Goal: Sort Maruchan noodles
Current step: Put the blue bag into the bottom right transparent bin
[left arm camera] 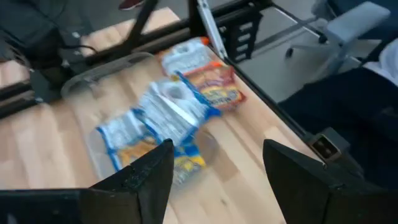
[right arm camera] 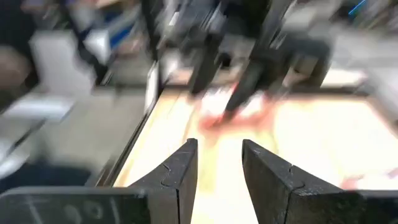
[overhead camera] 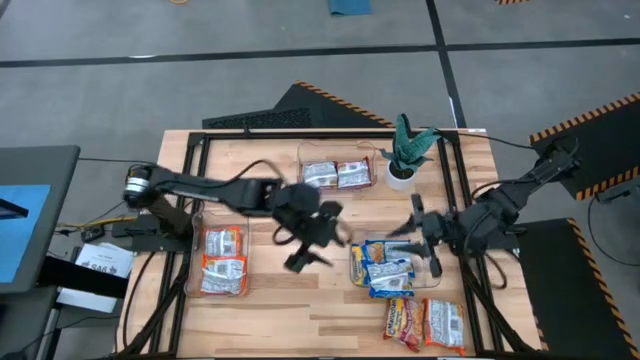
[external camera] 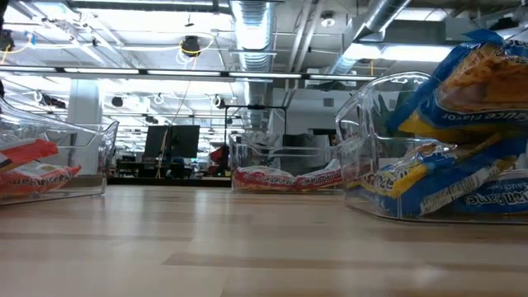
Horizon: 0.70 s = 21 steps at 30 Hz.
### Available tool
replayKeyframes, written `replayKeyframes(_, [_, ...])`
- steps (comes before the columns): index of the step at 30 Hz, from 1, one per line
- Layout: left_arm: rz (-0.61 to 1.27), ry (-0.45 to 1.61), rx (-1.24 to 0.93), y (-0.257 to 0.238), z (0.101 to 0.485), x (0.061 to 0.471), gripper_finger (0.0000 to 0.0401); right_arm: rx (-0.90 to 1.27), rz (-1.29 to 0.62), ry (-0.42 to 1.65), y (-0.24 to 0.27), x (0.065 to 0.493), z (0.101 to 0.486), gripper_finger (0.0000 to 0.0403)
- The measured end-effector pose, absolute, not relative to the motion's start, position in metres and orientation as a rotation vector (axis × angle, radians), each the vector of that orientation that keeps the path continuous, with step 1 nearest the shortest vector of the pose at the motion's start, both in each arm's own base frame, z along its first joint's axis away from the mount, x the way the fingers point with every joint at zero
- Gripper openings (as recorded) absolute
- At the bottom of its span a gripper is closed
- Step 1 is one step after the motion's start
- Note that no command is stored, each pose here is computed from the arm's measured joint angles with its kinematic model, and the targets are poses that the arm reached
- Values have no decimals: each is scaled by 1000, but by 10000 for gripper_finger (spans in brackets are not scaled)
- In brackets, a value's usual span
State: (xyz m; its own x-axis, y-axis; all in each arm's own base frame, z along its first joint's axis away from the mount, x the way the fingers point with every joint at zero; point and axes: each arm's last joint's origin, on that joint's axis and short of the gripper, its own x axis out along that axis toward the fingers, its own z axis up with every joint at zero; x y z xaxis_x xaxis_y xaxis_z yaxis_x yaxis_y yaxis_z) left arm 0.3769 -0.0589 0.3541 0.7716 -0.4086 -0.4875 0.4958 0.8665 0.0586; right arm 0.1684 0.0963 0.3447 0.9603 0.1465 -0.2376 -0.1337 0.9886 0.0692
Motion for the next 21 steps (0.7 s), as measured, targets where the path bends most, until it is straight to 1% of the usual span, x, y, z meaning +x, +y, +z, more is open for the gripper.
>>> replayKeyframes(3, [-470,426,202,-70,343,350,228,36,240,384,110,169,328,125])
replayKeyframes(5, [-425,336,202,-76,339,329,228,43,263,460,120,170,318,87])
replayKeyframes(7, [-379,268,192,-81,332,306,228,71,304,511,134,173,309,34])
replayKeyframes(8, [-354,230,190,-83,329,296,228,79,320,541,140,176,304,20])
replayKeyframes(13, [-238,32,188,-93,321,248,228,181,337,751,168,190,272,18])
replayKeyframes(17, [-157,-29,182,-95,310,226,228,225,316,880,182,206,256,18])
replayKeyframes(21, [-73,-35,169,-95,301,217,228,225,221,1002,184,218,249,18])
